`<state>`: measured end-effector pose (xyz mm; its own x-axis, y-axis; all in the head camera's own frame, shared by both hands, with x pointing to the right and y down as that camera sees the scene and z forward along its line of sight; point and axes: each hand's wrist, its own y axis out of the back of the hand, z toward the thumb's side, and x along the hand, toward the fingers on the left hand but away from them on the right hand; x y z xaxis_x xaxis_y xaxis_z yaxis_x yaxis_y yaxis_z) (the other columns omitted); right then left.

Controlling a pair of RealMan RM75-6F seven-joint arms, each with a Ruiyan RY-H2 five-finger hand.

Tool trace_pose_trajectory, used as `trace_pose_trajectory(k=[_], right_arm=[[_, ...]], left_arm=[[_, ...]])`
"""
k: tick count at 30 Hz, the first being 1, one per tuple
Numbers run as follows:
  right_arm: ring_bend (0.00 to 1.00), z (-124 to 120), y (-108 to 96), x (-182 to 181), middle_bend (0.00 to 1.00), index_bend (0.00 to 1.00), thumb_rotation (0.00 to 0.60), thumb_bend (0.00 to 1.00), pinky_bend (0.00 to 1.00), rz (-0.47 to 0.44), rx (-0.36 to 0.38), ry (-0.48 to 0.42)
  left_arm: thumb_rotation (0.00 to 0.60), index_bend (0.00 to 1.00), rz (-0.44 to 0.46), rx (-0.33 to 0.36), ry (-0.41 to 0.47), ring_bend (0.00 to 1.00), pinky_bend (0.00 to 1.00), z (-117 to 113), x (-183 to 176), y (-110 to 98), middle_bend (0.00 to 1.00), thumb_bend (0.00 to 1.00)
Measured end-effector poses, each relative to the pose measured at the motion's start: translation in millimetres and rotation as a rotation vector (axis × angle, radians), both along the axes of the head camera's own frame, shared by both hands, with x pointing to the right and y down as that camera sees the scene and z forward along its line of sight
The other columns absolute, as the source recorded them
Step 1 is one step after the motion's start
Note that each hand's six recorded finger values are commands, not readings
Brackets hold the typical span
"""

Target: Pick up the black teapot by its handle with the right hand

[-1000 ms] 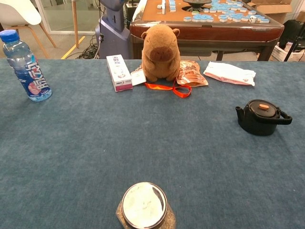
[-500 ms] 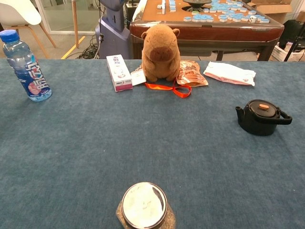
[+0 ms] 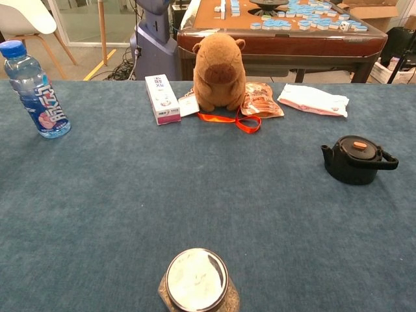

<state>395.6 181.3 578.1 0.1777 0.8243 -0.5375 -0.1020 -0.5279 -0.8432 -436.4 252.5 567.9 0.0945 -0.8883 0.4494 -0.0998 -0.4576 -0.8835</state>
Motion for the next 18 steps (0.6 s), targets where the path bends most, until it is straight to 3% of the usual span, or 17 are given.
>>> trace_pose_trajectory(k=[4,8,11,18], right_arm=[[0.13,8,-3,-7,0.29,0.02,0.6,0.15,0.23,-0.016,-0.034,-0.001],[0.13,14,-9,-14,0.38,0.14,0.6,0.15,0.16,-0.03,-0.058,-0.01],[0.13,20,-13,-19,0.39,0.19,0.6,0.15,0.16,-0.045,-0.076,-0.012],[0.13,36,-20,-31,0.39,0.19,0.6,0.15,0.16,-0.071,-0.116,-0.011]], left_arm=[[0.6,0.09,-0.001,-0.002,0.0,0.17,0.13,0,0,1,0.11,0.26],[0.6,0.09,0.0,-0.004,-0.001,0.17,0.13,-1,-1,2,0.11,0.26],[0.6,0.09,-0.002,0.0,0.0,0.17,0.13,-2,-2,2,0.11,0.26],[0.6,0.09,-0.004,-0.004,-0.001,0.17,0.13,-3,-2,5,0.11,0.27]])
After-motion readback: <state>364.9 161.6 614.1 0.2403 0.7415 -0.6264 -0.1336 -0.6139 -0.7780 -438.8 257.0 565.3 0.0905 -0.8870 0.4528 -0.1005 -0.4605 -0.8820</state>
